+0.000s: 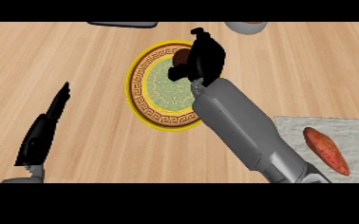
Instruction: Pick the cupcake from the placemat and place it in the plate
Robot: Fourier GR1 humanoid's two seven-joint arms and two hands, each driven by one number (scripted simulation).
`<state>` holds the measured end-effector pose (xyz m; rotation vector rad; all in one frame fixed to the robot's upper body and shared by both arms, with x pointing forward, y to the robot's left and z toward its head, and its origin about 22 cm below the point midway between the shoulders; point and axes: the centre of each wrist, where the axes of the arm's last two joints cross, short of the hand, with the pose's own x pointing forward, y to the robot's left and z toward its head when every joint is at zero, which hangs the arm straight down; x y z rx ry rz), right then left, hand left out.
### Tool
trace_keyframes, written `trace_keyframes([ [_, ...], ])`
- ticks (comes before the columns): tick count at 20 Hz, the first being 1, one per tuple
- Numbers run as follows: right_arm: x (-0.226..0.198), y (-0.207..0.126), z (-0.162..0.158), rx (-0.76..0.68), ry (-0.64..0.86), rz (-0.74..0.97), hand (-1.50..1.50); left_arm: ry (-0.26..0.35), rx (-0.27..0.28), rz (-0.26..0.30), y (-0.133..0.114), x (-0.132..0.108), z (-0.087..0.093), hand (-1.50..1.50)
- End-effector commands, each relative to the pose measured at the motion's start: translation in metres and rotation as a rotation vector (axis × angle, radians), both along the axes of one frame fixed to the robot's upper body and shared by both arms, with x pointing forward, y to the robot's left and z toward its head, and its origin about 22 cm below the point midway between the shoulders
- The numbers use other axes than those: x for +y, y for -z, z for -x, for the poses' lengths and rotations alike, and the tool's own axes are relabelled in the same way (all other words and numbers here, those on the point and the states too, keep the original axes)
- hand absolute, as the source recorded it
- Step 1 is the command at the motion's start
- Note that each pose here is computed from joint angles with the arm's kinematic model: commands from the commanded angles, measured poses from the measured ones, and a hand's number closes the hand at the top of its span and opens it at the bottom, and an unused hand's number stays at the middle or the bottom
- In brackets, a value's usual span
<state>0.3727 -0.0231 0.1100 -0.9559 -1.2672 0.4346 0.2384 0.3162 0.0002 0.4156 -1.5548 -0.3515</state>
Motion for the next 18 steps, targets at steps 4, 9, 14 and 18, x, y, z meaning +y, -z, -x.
trace_keyframes([
  [4,0.007,0.01,-0.007,-0.127,0.139,-0.167,-1.5,-0.004,0.004,-0.02,-0.005,0.006,0.003,0.0],
  [9,0.005,-0.003,-0.011,-0.32,0.21,-0.302,-1.5,-0.038,0.024,-0.006,0.0,0.017,0.015,0.0],
  [14,-0.01,0.014,-0.009,-0.385,0.326,-0.4,-1.5,-0.082,0.032,0.004,0.014,0.021,0.016,0.0],
  [18,-0.019,0.017,0.018,-0.499,0.294,-0.527,-1.5,-0.102,0.031,-0.003,0.013,0.023,0.022,0.0],
])
